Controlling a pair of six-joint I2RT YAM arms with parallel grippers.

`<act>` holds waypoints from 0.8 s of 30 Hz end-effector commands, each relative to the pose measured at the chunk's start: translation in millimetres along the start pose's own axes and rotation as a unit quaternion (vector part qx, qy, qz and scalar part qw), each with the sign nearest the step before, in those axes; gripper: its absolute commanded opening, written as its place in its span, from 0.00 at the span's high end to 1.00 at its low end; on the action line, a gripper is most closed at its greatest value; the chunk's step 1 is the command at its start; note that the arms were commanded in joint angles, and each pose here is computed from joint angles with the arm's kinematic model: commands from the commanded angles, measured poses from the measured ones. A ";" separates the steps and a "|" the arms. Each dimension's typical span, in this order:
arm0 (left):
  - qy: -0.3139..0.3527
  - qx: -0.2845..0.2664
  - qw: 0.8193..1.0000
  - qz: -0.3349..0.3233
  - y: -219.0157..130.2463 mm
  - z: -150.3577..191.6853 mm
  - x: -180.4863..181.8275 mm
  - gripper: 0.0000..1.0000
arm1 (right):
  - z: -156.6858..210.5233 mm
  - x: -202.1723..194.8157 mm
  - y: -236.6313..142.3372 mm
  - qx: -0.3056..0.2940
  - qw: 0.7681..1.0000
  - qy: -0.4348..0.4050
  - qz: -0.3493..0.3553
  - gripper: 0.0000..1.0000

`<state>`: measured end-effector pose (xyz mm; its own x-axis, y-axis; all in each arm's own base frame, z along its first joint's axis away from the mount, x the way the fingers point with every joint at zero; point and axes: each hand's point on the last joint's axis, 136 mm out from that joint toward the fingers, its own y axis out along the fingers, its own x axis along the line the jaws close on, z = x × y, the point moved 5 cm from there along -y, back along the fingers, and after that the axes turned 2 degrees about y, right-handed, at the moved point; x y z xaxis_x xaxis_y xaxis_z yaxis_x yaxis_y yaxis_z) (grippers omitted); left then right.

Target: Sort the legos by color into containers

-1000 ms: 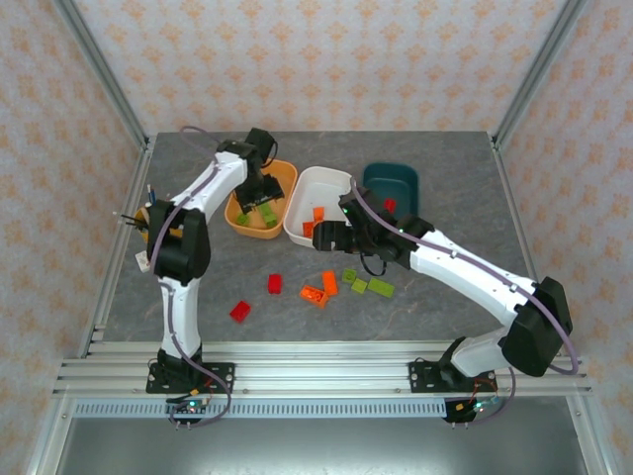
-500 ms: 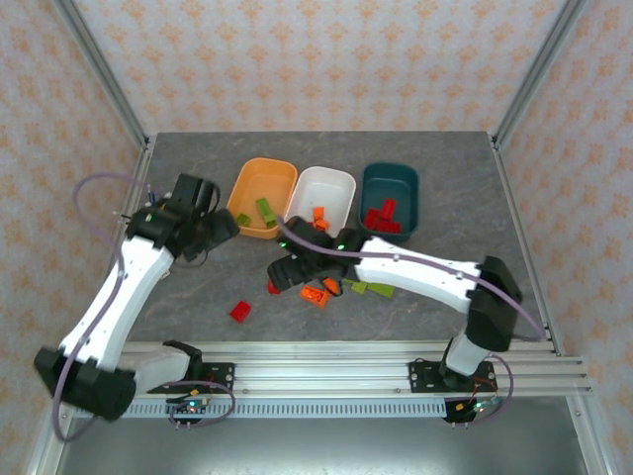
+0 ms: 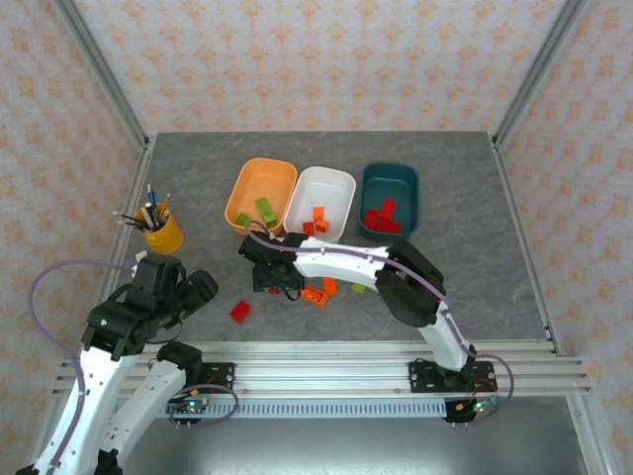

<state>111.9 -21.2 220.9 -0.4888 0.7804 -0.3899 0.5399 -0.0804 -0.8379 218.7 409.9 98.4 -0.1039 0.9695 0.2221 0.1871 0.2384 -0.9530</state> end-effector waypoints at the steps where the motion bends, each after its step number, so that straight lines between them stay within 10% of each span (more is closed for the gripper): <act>1: 0.000 0.019 1.000 -0.007 -3.6 10.9 9.1 0.19 | -4.7 1.3 9.5 0.005 0.999 0.047 0.014 0.30; 13: 0.022 0.042 0.997 0.059 -8.2 16.4 -6.8 0.19 | -23.5 3.7 -5.9 -0.034 0.998 0.040 0.038 0.74; 24: 0.060 0.051 0.979 0.191 -5.6 -22.9 -101.1 0.19 | -85.0 -122.6 -129.3 -0.118 0.987 0.073 0.081 0.77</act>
<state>146.4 -67.1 241.8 -0.3172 0.7619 -0.5647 0.5177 -0.3597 -0.7762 279.6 323.6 189.0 0.0561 0.9759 0.2109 0.3670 0.1763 -0.9133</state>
